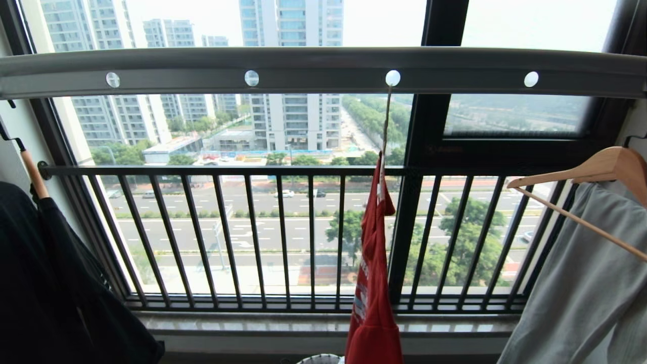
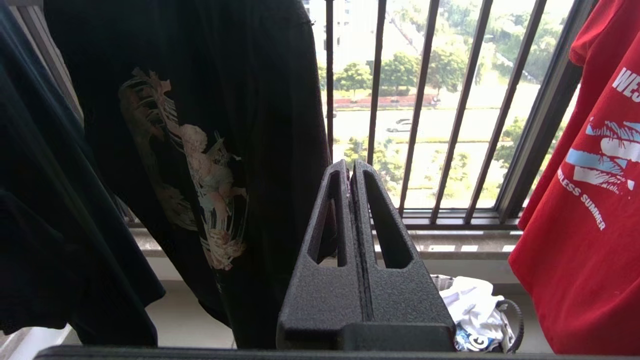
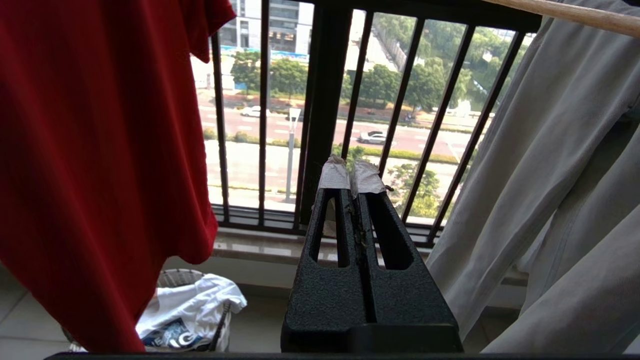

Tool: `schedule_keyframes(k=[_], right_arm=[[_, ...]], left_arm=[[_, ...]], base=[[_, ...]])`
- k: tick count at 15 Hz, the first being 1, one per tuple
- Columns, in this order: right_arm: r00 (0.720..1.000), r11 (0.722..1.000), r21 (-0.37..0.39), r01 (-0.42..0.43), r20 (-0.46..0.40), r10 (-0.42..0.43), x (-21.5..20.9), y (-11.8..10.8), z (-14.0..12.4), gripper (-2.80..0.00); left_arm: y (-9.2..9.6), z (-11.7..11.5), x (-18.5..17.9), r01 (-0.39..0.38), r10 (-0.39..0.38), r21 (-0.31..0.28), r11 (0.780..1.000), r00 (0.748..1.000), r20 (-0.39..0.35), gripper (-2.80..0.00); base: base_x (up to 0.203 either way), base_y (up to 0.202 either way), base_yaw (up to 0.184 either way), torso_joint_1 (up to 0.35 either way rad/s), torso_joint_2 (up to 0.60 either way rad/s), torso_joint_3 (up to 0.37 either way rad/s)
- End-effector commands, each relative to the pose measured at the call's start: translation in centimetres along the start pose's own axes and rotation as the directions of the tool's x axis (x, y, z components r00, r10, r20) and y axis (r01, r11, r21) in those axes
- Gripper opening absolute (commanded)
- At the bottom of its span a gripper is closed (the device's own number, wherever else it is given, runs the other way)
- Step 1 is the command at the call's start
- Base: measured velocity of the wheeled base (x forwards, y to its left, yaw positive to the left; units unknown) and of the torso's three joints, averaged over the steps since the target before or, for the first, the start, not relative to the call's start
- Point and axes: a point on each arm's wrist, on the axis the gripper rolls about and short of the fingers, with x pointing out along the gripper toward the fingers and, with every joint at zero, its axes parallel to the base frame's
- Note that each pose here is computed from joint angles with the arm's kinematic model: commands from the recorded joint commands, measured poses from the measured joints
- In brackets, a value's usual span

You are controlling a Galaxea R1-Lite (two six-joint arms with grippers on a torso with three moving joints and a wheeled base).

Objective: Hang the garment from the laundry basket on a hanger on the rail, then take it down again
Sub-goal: Take the clothes off the clothes rack

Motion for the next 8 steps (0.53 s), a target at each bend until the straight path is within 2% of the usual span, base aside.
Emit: schedule_keyframes(k=[1, 4, 8], right_arm=[[1.0, 1.0, -0.03, -0.001, 0.002, 0.001, -0.01, 0.0, 0.05, -2.8], [1.0, 0.997, -0.081, -0.013, 0.001, 0.013, -0.01, 0.03, 0.02, -2.8], [1.0, 0.997, -0.08, -0.017, 0.0, 0.017, -0.03, 0.04, 0.04, -2.8]], left_arm=[[0.0, 0.01, 0.01, -0.001, 0.001, 0.0, 1.0, 1.0, -0.001, -2.8], [0.0, 0.01, 0.01, -0.001, 0.001, 0.0, 1.0, 1.0, -0.001, -2.8], [0.0, 0.01, 0.01, -0.001, 0.001, 0.0, 1.0, 1.0, -0.001, -2.8]], base=[[0.0, 0.0, 0.0, 0.0, 0.0, 0.0], [0.0, 0.0, 0.0, 0.0, 0.0, 0.0], [0.0, 0.0, 0.0, 0.0, 0.0, 0.0]])
